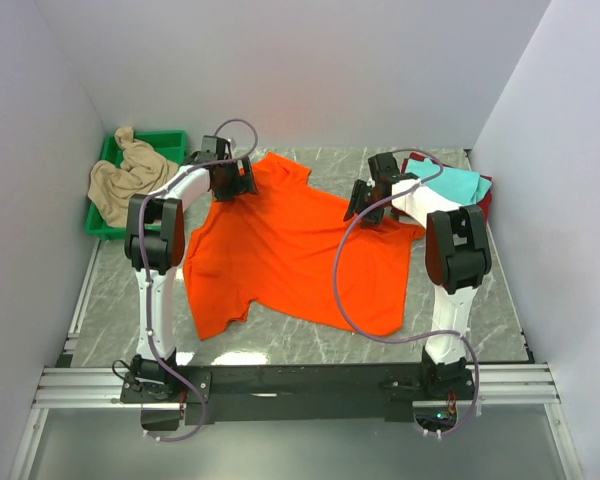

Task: Fold and stack the t-shirts
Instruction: Flatten the tshirt out

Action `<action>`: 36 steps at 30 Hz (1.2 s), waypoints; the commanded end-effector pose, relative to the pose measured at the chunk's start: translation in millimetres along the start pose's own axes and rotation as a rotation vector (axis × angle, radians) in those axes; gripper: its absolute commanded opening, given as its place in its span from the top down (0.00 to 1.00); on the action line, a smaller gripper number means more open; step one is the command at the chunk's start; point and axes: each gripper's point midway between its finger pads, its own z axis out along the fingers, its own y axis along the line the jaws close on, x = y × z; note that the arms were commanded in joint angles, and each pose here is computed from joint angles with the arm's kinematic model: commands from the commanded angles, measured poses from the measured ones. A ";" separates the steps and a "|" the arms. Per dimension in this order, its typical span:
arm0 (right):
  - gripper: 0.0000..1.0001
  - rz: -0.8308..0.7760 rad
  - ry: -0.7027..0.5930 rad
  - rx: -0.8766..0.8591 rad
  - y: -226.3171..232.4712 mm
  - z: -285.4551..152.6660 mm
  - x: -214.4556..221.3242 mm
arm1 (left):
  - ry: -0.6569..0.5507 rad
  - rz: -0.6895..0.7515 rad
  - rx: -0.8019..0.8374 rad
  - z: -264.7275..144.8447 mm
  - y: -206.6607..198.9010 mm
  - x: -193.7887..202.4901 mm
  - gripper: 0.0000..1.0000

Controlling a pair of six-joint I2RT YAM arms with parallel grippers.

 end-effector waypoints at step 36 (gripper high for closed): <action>0.42 -0.087 0.121 0.058 -6.5 -16.8 92.0 | 0.145 -0.033 -0.067 -11.0 31.0 72.1 0.13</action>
